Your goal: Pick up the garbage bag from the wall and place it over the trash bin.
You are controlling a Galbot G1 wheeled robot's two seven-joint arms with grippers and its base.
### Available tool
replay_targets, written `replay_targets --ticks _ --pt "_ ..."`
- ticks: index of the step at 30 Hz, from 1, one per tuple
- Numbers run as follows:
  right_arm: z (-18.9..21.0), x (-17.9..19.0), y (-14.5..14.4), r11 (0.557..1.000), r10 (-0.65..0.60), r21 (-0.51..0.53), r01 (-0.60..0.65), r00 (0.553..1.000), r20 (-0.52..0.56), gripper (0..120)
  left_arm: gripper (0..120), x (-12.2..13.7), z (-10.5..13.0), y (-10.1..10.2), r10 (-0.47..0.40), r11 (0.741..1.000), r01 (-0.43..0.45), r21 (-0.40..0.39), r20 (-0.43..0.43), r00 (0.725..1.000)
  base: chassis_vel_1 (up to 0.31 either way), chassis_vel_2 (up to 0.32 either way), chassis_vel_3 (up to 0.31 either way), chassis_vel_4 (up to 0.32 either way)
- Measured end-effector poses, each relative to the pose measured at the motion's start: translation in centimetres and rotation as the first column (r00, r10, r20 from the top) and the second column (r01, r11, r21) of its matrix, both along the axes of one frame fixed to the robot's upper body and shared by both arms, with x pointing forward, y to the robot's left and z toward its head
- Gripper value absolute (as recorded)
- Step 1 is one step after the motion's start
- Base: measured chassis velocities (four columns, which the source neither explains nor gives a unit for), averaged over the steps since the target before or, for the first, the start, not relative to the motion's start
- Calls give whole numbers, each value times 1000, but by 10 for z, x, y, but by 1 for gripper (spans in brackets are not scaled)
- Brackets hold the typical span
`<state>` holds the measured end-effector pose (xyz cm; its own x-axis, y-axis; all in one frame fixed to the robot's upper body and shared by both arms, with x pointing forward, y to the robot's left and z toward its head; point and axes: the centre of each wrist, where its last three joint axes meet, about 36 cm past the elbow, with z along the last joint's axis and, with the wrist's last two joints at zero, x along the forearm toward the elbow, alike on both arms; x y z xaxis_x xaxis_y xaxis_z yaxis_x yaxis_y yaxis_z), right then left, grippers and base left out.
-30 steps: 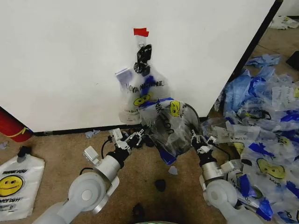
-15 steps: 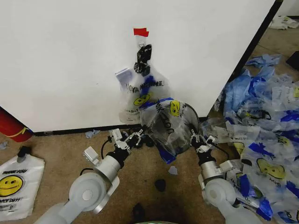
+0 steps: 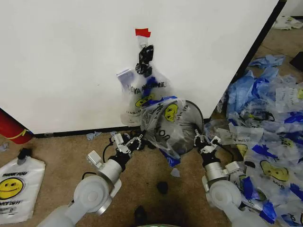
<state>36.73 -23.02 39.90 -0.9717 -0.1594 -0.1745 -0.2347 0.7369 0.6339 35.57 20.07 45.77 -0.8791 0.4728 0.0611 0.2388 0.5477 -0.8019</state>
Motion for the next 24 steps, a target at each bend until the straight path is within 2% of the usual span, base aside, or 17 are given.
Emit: replay_targets --ticks 6,22,24 --pt "4 0 -1 1000 4 3 -4 1000 -7 0 0 4 -12 1 18 1000 -18 14 -2 1000 0 0 0 0" --pt "12 -3 4 1000 15 18 -14 1000 -25 0 0 13 -26 -2 46 998 -47 40 12 999 0 0 0 0" --pt "17 -7 7 1000 8 26 -6 999 -44 0 0 16 -41 -3 57 996 -58 61 22 998 0 0 0 0"
